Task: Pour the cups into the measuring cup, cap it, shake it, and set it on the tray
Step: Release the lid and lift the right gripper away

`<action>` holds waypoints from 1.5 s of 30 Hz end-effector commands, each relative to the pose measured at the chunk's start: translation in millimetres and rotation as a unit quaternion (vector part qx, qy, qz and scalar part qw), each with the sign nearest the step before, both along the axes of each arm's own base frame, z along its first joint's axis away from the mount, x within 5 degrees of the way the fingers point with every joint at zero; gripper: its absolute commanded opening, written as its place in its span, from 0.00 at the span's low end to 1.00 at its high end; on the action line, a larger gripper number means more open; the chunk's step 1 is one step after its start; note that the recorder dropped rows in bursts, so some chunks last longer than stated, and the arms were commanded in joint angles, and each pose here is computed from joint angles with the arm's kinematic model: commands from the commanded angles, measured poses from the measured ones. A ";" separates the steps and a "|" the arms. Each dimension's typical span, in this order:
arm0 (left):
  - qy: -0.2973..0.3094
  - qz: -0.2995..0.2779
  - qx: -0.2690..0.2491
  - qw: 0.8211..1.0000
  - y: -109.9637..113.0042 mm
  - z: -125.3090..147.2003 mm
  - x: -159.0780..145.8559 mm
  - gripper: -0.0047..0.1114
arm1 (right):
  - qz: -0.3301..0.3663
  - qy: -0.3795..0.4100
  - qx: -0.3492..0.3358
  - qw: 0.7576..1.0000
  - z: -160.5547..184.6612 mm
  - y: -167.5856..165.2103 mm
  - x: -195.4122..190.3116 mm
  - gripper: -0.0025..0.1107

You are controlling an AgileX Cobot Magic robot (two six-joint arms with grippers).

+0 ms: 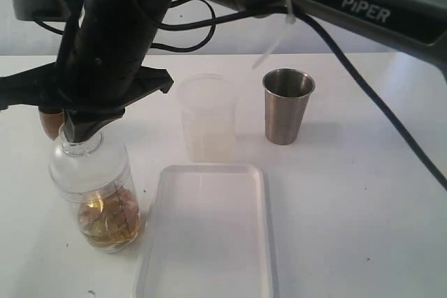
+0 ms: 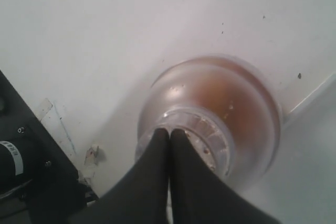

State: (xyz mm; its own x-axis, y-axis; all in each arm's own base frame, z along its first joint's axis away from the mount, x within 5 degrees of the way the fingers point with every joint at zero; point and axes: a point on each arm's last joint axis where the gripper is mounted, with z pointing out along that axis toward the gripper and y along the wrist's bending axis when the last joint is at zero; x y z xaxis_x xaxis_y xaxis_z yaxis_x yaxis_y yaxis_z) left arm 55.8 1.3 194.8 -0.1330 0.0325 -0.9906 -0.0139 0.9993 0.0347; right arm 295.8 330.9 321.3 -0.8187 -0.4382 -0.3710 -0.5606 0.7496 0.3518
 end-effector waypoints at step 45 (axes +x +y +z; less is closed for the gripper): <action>-0.005 0.002 0.001 1.000 0.2 -0.7 0.0 0.04 | 0.007 -0.333 0.080 0.940 170.8 -95.1 -93.0 0.02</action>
